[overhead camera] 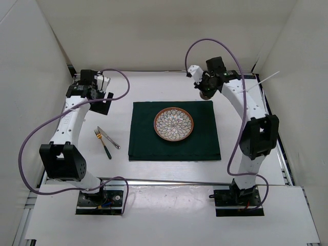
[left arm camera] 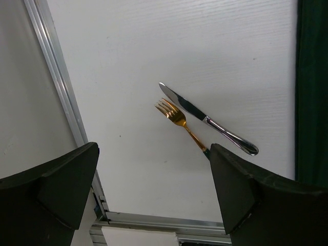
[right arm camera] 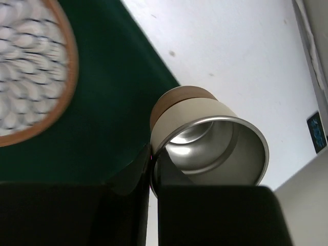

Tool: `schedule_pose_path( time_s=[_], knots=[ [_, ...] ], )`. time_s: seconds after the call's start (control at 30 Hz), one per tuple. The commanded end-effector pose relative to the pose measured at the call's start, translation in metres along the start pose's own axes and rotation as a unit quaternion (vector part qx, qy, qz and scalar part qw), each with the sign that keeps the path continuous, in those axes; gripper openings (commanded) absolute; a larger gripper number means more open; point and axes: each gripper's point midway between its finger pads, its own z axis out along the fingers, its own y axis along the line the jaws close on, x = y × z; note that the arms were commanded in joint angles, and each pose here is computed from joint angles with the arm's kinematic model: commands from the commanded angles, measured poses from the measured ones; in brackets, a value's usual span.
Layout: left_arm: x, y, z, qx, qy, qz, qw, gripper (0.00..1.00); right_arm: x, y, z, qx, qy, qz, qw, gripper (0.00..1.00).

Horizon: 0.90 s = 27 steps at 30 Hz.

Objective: Set the dinner table for one person

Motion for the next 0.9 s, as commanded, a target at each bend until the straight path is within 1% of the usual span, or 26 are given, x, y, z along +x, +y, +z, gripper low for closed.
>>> schedule_pose_path(
  time_s=[0.0,0.07,0.2,0.23,0.63,0.67,0.87],
  knots=[
    [-0.002,0.005,-0.020,-0.010,-0.030,-0.006,0.999,1.00,0.006,0.038,-0.008,-0.051,0.008,0.033,0.998,0.00],
    [0.001,0.005,-0.022,-0.010,-0.030,-0.006,0.999,1.00,0.011,0.046,-0.005,-0.069,0.019,0.043,0.997,0.00],
    [-0.002,0.007,-0.033,-0.015,-0.046,-0.009,0.999,1.00,0.023,0.062,0.015,-0.106,0.041,0.061,0.992,0.00],
    [0.001,0.006,-0.031,-0.014,-0.042,-0.008,0.999,1.00,0.025,0.065,0.022,-0.115,0.046,0.063,0.990,0.00],
    [0.009,0.009,-0.045,-0.018,-0.046,-0.008,0.999,1.00,0.028,0.061,0.065,-0.122,0.054,0.061,0.989,0.00],
    [0.012,0.008,-0.043,-0.017,-0.041,-0.007,0.999,1.00,0.032,0.060,0.069,-0.120,0.062,0.057,0.989,0.00],
    [0.016,0.009,-0.043,-0.017,-0.035,-0.015,0.999,1.00,0.031,0.050,0.085,-0.100,0.061,0.048,0.992,0.00]
  ],
)
